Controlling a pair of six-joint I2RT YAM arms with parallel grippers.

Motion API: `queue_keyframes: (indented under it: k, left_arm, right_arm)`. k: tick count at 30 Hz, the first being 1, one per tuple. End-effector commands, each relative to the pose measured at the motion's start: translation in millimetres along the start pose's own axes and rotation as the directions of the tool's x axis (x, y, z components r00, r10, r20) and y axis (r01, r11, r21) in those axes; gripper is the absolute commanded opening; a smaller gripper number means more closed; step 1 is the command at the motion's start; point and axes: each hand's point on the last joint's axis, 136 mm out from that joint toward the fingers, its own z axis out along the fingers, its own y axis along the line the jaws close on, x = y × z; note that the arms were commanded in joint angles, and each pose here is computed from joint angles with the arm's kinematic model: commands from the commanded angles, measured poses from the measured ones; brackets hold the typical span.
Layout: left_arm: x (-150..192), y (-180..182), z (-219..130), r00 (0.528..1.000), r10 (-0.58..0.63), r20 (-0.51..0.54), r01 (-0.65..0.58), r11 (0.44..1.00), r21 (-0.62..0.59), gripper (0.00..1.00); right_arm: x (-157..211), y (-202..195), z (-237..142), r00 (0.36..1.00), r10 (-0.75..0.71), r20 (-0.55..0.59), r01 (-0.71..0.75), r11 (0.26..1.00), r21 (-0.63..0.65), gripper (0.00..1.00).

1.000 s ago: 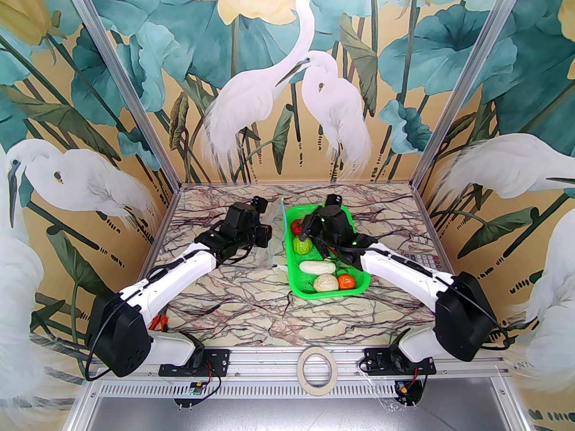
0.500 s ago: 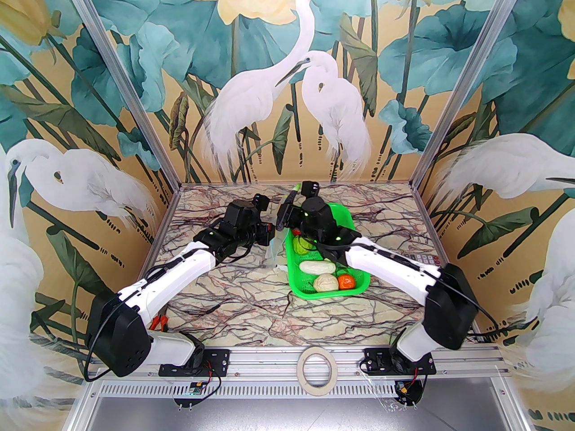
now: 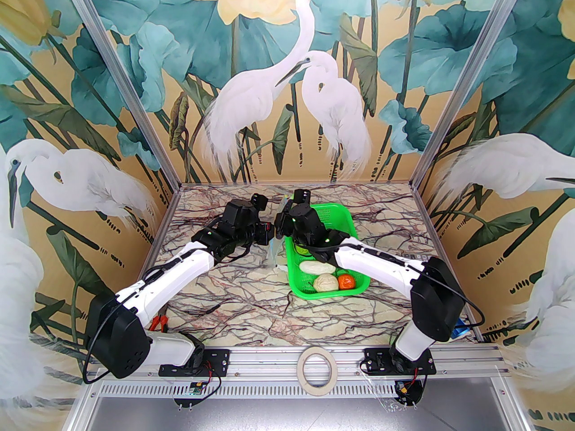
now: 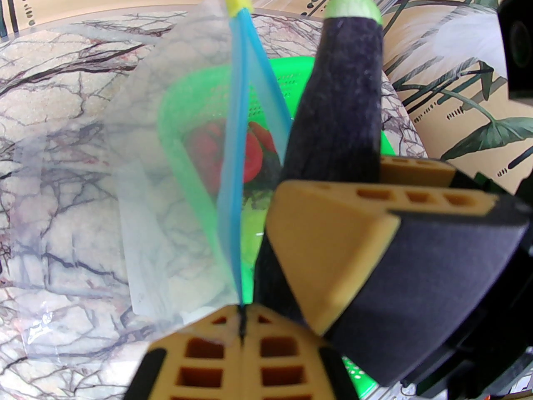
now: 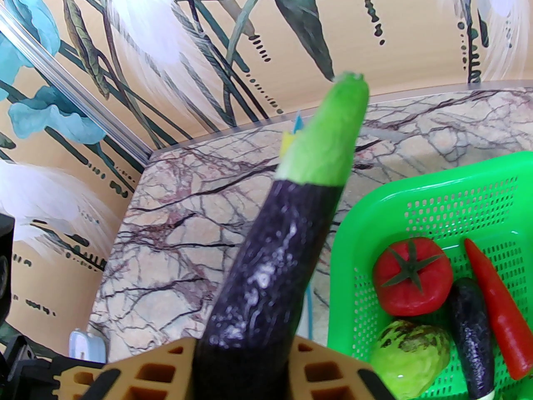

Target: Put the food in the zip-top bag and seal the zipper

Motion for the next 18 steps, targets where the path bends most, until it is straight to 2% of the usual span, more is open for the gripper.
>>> queue_keyframes:
  k: [1,10,18]
  left_arm:
    - [-35.9,-9.5,-26.0,0.992,-0.012,0.126,0.007,0.999,0.038,0.00]
    - [-40.9,-3.1,-34.8,0.987,-0.037,0.159,0.031,0.999,0.039,0.00]
    - [-34.9,-3.8,-26.4,0.990,-0.051,0.134,0.043,0.997,0.061,0.00]
  right_arm:
    - [29.3,-15.9,5.9,0.989,-0.098,-0.115,0.109,0.990,0.092,0.23]
    - [47.9,-18.8,11.2,0.970,-0.121,-0.208,0.146,0.984,0.105,0.24]
    - [45.3,-0.1,13.5,0.957,-0.162,-0.239,0.175,0.984,0.034,0.41]
